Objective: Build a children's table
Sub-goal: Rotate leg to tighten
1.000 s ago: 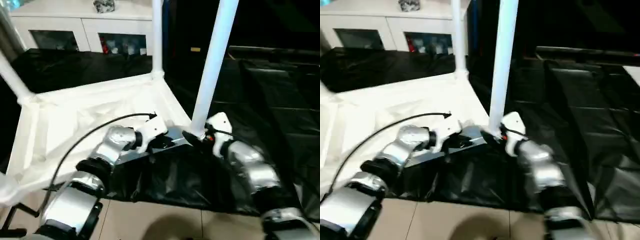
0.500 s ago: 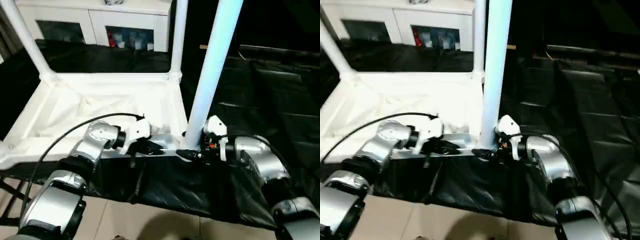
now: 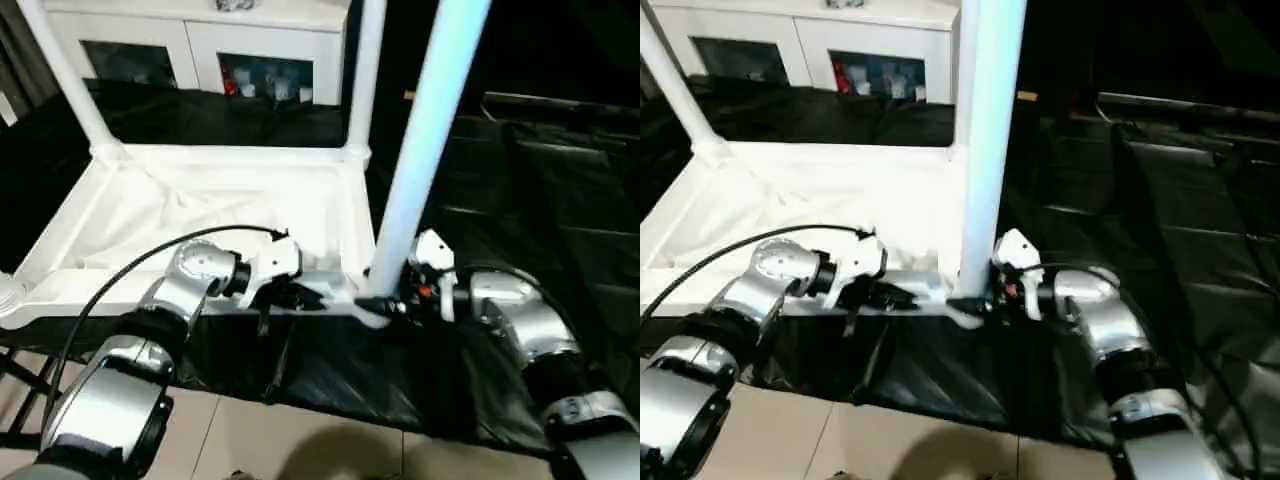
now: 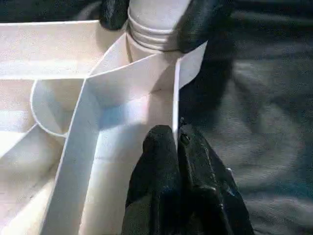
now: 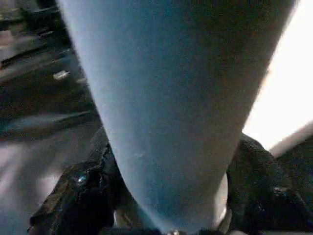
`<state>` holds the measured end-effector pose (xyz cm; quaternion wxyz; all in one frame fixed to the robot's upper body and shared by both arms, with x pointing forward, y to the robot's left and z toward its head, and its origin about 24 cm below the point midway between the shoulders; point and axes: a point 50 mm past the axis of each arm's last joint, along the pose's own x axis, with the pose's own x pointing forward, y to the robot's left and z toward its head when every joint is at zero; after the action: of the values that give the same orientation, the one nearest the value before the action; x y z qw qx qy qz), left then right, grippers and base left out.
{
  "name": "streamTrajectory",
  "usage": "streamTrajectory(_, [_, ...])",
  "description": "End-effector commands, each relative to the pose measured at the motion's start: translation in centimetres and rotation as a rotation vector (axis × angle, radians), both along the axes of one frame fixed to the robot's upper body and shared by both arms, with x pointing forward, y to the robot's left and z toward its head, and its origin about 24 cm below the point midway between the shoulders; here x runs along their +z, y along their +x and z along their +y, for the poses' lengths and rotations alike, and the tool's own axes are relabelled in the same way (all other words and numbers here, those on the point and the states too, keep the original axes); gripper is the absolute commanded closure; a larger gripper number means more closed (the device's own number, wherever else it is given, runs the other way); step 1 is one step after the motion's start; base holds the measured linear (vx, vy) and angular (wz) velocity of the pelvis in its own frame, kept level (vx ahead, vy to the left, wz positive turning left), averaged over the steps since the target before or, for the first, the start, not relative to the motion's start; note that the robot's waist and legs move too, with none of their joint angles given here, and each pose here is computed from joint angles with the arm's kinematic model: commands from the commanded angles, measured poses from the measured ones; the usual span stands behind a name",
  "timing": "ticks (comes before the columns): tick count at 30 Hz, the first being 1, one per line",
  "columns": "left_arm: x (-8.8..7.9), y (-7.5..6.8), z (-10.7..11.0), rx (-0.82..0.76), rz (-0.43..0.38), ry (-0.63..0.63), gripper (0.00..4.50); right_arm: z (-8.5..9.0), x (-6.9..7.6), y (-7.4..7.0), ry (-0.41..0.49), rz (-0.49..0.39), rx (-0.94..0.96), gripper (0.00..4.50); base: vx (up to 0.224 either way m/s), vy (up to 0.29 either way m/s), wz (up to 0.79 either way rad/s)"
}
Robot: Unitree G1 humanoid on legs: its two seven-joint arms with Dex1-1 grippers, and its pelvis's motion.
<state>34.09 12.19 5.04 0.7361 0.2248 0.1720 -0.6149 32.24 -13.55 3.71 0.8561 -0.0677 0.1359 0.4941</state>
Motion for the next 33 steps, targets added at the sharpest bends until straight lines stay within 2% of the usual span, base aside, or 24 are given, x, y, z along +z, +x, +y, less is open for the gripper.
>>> streamTrajectory(1, [-0.3,0.7,-1.9,0.134,-0.039,-0.015,4.50,2.3,-2.1,-0.3,-0.032,0.023,-0.138,1.89,0.000,0.000,0.00])
streamTrajectory(2, [-0.3,0.7,-2.0,0.136,-0.040,-0.015,4.50,2.3,-2.1,-0.2,-0.032,0.023,-0.145,1.89,0.000,0.000,0.00])
streamTrajectory(6, [-0.2,1.1,-4.1,0.206,-0.047,-0.050,4.50,3.5,-2.7,0.9,-0.007,0.042,-0.445,1.90,0.000,0.000,0.00])
streamTrajectory(8, [-0.1,1.2,-5.3,0.240,-0.062,-0.066,4.50,5.1,-2.8,1.4,0.011,0.068,-0.567,1.90,0.000,0.000,0.00])
streamTrajectory(11, [0.1,1.2,-6.6,0.242,-0.084,-0.073,4.50,8.1,-1.9,2.0,0.045,0.077,-0.626,1.90,0.000,0.000,0.00])
streamTrajectory(14, [0.0,1.2,-6.6,0.241,-0.100,-0.061,4.50,9.3,-1.1,2.2,0.087,0.059,-0.610,1.90,0.000,0.000,0.00])
streamTrajectory(15, [0.0,1.3,-6.6,0.244,-0.101,-0.061,4.50,9.4,-0.9,2.2,0.088,0.043,-0.605,1.56,0.000,0.000,0.00])
streamTrajectory(17, [0.0,1.2,-6.2,0.234,-0.106,-0.052,4.50,9.5,-0.4,2.4,0.097,0.006,-0.583,1.21,0.000,0.000,0.00])
streamTrajectory(19, [-0.1,1.2,-5.9,0.224,-0.107,-0.044,4.50,9.2,-0.2,2.5,0.102,-0.013,-0.575,1.19,0.000,0.000,0.00])
streamTrajectory(20, [-0.2,1.1,-5.5,0.216,-0.109,-0.034,4.50,8.7,-0.2,2.6,0.095,-0.029,-0.574,0.93,0.000,0.000,0.00])
streamTrajectory(22, [-0.2,1.0,-5.0,0.199,-0.109,-0.030,4.50,7.7,0.1,2.8,0.103,-0.061,-0.568,0.81,0.000,0.000,0.00])
streamTrajectory(23, [-0.3,0.9,-4.4,0.183,-0.111,-0.034,4.50,6.6,0.2,2.8,0.106,-0.087,-0.545,0.71,0.000,0.000,0.00])
streamTrajectory(24, [-0.3,0.9,-4.4,0.179,-0.110,-0.035,4.50,6.4,0.3,2.8,0.107,-0.088,-0.539,0.71,0.000,0.000,0.00])
streamTrajectory(26, [-0.3,0.5,-3.6,0.117,-0.094,-0.047,4.50,5.0,0.5,2.4,0.114,-0.107,-0.405,0.47,0.000,0.000,0.00])
streamTrajectory(29, [-0.3,0.2,-2.8,0.073,-0.076,-0.046,4.50,3.9,0.6,1.7,0.084,-0.114,-0.271,0.27,0.000,0.000,0.00])
streamTrajectory(32, [-0.2,0.0,-2.3,0.030,-0.062,-0.042,4.50,3.1,0.6,1.3,0.063,-0.115,-0.188,0.27,0.000,0.000,0.00])
streamTrajectory(33, [-0.1,-0.3,-1.8,-0.031,-0.045,-0.041,4.50,2.1,0.7,0.9,0.048,-0.115,-0.094,0.27,0.000,0.000,0.00])
